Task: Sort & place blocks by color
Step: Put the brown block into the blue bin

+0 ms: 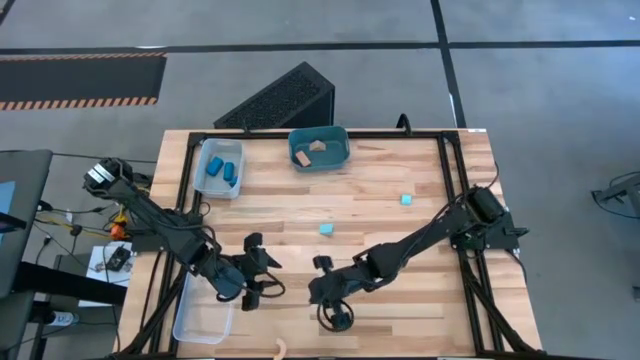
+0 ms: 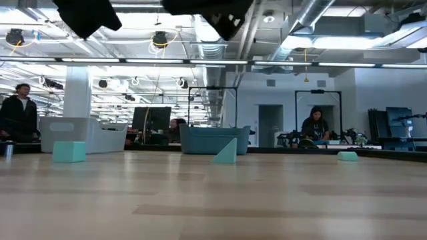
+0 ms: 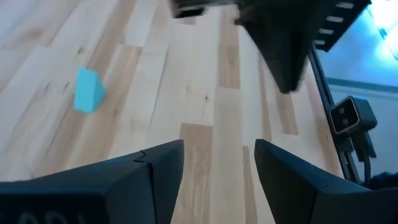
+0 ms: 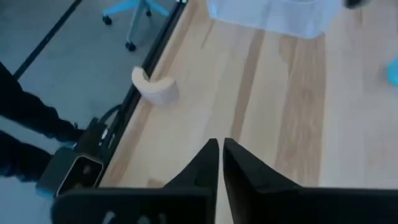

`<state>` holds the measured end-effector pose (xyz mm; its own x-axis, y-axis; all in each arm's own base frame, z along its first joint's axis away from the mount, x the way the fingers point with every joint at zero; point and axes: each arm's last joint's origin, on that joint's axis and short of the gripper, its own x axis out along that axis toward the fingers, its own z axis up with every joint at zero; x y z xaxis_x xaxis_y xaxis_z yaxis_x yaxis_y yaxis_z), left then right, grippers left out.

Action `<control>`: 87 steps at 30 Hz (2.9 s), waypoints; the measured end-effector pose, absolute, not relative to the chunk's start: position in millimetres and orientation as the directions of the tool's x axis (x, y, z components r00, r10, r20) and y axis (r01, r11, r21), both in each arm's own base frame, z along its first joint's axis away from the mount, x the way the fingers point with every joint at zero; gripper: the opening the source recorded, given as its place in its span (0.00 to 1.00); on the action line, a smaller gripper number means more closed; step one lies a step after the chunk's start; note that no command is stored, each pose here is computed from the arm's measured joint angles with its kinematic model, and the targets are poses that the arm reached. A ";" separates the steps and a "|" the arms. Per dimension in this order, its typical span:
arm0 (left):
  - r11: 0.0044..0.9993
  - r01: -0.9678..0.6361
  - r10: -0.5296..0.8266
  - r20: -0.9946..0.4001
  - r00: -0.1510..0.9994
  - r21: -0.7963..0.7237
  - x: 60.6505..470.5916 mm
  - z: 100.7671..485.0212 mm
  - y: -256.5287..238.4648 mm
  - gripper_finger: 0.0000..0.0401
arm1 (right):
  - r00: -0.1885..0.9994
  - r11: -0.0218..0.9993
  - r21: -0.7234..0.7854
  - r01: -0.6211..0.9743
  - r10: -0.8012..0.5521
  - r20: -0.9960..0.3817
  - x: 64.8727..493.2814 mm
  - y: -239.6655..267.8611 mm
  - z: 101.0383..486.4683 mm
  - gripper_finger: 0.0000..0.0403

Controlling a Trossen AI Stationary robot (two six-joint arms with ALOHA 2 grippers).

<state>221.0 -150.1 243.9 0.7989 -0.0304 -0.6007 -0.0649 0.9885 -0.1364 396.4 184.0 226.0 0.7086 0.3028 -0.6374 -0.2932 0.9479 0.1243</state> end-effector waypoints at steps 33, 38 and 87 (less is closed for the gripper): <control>0.953 0.117 -0.272 -0.622 0.734 -0.279 190.9 243.0 -190.9 0.46 | 0.826 0.850 0.498 -0.171 0.399 -0.398 407.4 223.1 226.4 0.01; 0.951 0.130 -0.282 -0.617 0.735 -0.280 186.4 243.5 -195.5 0.46 | 0.824 0.831 0.534 -0.154 0.406 -0.395 426.4 243.8 211.6 0.01; 0.960 -0.098 -0.074 -0.575 0.815 -0.263 174.9 241.0 -196.3 0.46 | 0.676 0.784 0.560 -0.268 0.567 -0.471 485.3 255.7 145.8 0.00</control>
<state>174.9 -196.3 241.0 0.8150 -0.0743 -0.5747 -0.0981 0.9597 -0.2632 485.3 255.7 145.8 0.6758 0.5669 -0.4711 -0.2676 0.7843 0.5597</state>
